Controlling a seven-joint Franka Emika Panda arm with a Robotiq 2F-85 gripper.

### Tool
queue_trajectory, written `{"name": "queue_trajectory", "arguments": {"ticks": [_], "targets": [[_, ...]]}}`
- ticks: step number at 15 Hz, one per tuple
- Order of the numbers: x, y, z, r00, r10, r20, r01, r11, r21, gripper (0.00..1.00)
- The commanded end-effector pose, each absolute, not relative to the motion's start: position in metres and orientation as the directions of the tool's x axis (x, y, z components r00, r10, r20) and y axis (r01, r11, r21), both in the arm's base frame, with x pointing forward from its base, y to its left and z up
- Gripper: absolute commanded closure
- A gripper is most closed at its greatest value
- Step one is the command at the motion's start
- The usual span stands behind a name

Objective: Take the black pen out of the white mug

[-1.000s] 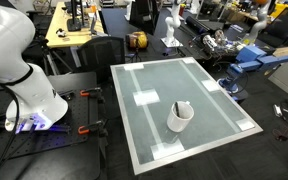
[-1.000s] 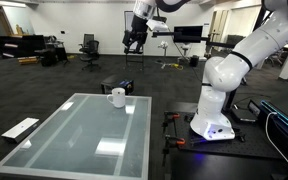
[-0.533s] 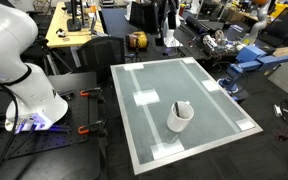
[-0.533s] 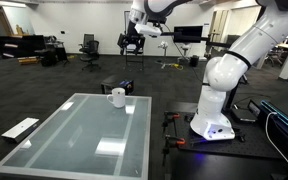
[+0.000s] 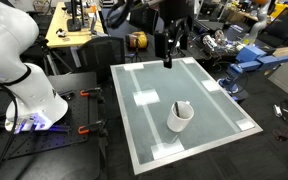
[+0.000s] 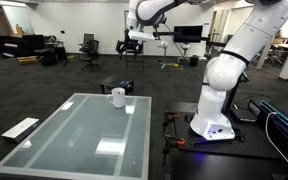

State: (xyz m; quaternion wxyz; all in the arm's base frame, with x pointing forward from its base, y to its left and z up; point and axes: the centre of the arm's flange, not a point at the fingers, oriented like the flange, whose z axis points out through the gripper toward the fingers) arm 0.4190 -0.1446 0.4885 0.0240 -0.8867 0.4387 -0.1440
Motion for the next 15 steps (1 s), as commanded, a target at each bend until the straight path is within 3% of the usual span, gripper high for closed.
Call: {"name": "queue_trajectory", "arguments": {"ticks": [1, 11, 15], "targets": [[0.44, -0.171, 0.467, 0.506, -0.84, 0.197, -0.822, -0.538, -0.186, 0.0], [0.462, -0.2, 0.399, 0.394, -0.918, 0.049, -0.91, -0.397, -0.123, 0.0], [0.469, -0.2, 0.378, 0.369, -0.926, -0.075, -0.913, -0.346, -0.218, 0.0]]}}
